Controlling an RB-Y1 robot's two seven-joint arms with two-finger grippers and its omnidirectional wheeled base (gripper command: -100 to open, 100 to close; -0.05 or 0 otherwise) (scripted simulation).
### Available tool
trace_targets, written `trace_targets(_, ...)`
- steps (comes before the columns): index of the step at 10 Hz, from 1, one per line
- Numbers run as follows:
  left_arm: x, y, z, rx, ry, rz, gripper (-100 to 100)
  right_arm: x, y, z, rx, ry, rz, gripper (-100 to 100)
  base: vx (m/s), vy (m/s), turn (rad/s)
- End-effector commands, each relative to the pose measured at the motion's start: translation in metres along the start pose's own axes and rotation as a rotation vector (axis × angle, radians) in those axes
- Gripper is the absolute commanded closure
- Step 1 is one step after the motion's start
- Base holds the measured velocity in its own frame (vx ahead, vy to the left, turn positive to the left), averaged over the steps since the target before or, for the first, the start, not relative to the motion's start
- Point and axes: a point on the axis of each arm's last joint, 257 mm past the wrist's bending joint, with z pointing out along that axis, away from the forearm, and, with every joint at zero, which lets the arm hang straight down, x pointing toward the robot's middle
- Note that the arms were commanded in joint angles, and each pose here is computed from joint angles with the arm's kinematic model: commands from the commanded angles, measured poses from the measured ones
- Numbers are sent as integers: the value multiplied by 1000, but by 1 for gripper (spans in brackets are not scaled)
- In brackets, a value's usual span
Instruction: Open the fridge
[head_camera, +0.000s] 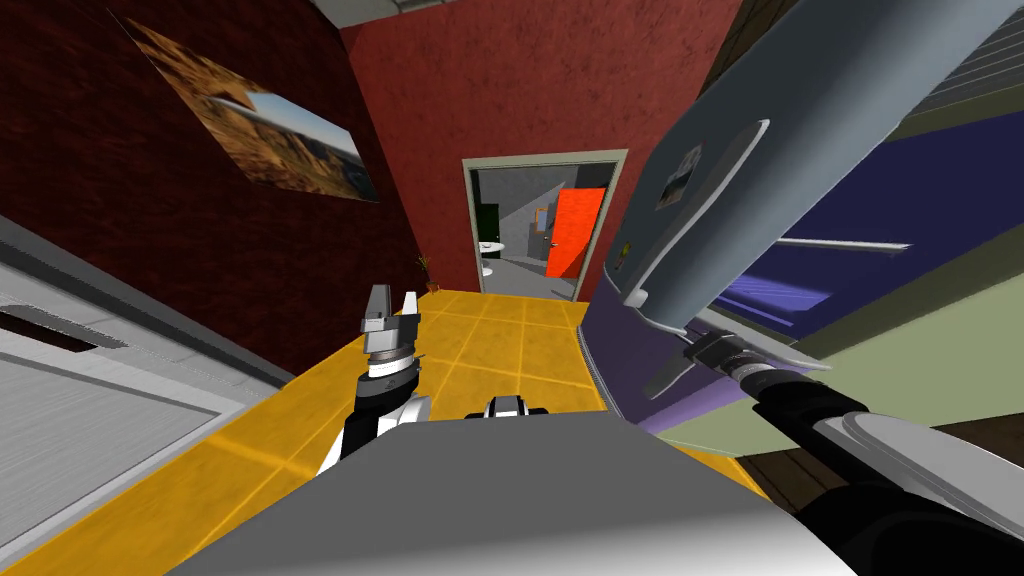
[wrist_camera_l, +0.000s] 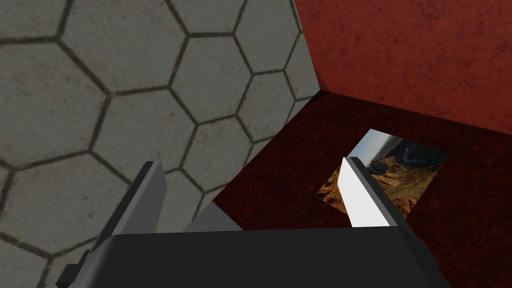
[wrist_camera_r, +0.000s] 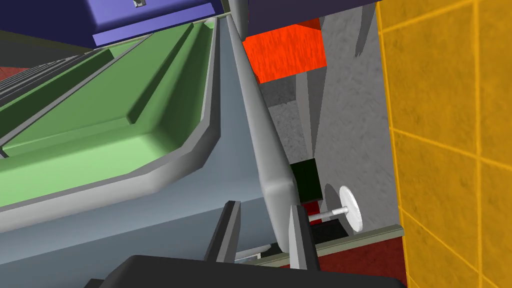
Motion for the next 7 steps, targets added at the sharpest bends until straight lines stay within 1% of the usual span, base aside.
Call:
trace_targets(1,0,0,0,0,0,0,0,15,-22,2,45,38,-4,100,146,319,-15)
trace_targets(3,0,0,0,0,0,0,0,39,-31,-3,66,95,3,100,197,288,-39)
trace_targets(4,0,0,0,0,0,0,0,39,-31,-3,66,95,3,100,157,261,-29)
trace_targets(5,0,0,0,0,0,0,0,40,-15,-9,36,96,11,100,54,121,-18)
trace_targets(6,0,0,0,0,0,0,0,46,-27,-10,51,110,4,-100,136,88,-16)
trace_targets(7,0,0,0,0,0,0,0,48,-32,-11,58,114,1,-100,202,127,-37)
